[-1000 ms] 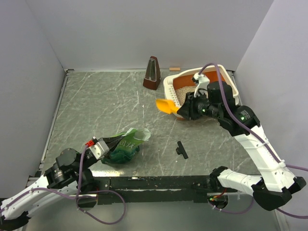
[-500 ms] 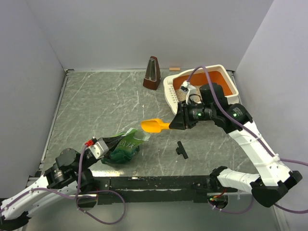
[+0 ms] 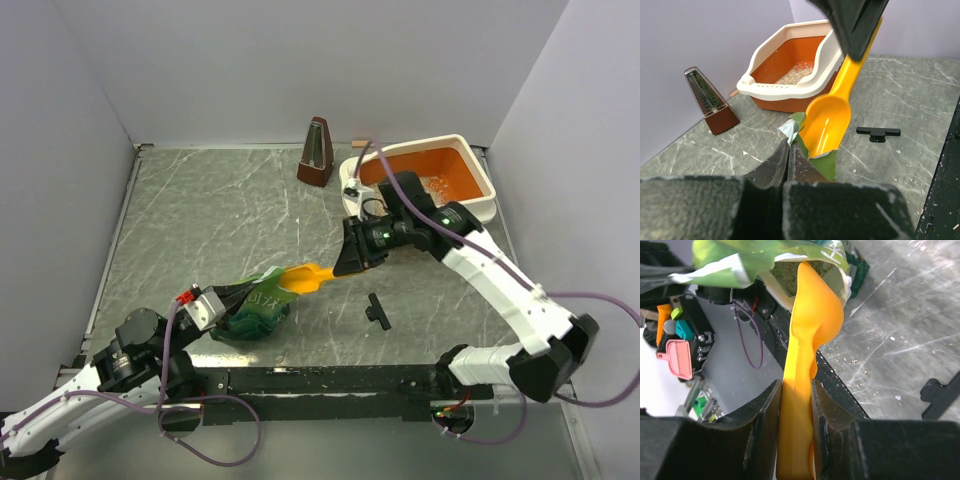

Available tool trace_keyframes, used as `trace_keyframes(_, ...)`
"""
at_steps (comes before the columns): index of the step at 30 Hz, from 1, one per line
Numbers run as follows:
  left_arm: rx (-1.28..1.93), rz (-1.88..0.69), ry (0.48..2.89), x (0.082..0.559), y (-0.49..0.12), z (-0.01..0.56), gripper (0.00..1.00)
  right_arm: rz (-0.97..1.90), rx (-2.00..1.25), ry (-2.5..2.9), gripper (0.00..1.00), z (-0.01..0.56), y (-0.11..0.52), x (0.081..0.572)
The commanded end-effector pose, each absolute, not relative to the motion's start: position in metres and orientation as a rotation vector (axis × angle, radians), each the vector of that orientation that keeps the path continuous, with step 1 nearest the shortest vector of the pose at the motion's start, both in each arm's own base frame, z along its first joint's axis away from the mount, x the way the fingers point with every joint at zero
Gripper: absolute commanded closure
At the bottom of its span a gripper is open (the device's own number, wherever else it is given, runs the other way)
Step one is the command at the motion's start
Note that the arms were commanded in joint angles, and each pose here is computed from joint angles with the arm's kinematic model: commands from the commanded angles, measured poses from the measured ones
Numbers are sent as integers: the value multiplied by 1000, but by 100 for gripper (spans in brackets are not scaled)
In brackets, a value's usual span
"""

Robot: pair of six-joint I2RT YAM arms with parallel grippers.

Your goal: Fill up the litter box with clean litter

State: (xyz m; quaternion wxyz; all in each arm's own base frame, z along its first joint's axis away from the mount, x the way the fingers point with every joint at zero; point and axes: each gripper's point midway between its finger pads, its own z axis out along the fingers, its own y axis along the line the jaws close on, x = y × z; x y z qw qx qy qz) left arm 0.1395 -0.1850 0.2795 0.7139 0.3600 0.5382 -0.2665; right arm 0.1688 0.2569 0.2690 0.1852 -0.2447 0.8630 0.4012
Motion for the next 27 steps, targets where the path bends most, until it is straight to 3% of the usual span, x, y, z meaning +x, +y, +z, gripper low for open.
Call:
trace_keyframes(1, 746, -615, 1148, 137, -181, 300, 99, 1220, -746, 2452, 100, 265, 281, 171)
trace_keyframes(8, 781, -635, 1168, 137, -190, 294, 99, 1204, -810, 2589, 100, 248, 311, 174)
trace_keyframes(16, 783, -645, 1170, 136, -192, 295, 99, 1001, -758, 2876, 100, 191, 325, 182)
trace_keyframes(27, 770, -646, 1156, 134, -187, 298, 99, 1308, -703, 2947, 100, 141, 366, 177)
